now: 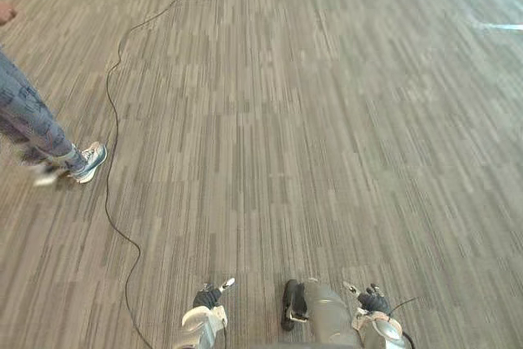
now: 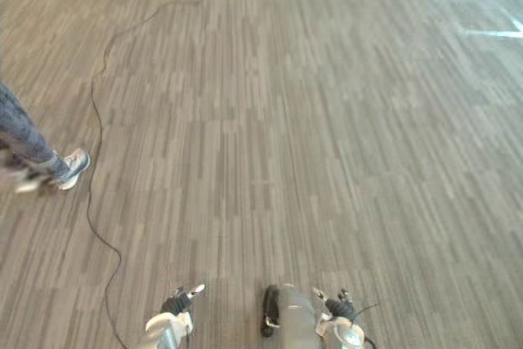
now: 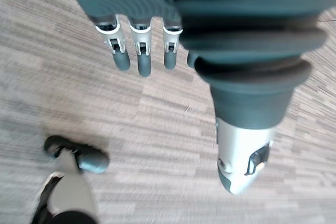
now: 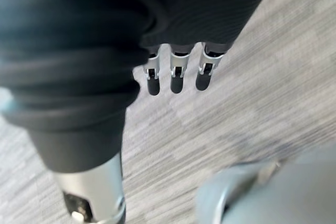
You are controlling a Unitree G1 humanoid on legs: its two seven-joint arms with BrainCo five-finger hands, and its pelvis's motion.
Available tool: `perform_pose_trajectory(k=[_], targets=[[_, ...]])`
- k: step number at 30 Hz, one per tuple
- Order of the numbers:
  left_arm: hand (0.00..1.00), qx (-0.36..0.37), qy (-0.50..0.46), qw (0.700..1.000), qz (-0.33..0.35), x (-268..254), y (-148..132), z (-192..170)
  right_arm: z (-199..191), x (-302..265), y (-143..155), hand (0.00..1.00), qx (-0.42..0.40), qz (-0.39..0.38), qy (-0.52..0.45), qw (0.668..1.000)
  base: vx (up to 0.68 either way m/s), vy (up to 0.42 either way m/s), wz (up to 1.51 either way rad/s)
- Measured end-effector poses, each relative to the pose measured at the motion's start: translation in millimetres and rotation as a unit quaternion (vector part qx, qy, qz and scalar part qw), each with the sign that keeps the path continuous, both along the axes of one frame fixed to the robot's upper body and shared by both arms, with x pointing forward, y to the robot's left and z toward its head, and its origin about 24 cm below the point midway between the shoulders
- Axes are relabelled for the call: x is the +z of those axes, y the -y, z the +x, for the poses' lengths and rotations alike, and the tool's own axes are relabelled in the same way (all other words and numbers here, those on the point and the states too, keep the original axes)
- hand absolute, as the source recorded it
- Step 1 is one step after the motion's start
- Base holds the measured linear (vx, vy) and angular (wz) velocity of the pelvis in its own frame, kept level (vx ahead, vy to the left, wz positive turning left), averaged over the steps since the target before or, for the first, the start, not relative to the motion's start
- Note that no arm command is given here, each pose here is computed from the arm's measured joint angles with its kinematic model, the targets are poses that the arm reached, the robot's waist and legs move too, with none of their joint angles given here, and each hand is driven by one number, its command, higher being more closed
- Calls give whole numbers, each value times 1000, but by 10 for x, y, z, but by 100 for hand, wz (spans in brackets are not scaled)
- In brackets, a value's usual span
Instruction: Pick up cushions and gather them together orderly.
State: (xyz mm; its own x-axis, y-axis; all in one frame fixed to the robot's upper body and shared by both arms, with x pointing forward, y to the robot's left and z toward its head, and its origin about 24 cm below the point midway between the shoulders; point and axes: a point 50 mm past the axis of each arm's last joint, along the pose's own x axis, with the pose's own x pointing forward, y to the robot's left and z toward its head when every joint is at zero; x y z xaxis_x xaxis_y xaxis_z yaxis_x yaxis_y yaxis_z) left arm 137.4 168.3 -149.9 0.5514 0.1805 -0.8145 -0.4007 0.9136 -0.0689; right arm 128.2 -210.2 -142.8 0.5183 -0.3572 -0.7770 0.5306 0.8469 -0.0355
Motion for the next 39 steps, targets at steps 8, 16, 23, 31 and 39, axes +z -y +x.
perform_pose_trajectory(k=[8,16,23,31,39], targets=[[0,15,46,999,22,110,-130,109,-1,-46,-186,0,-2,35,-4,999,469,21,-45],[0,26,30,998,55,92,-396,-42,-211,-138,-330,0,-8,59,-38,997,619,318,-74],[0,3,-2,999,36,10,-262,-87,-164,-86,-206,0,9,31,-19,999,527,164,-49],[0,-13,-26,999,13,-52,-84,-149,-154,-51,-8,0,-9,10,-15,1000,551,-92,-12],[0,30,-3,999,35,14,-277,-130,13,-31,-193,0,32,25,-3,999,647,-158,-78]])
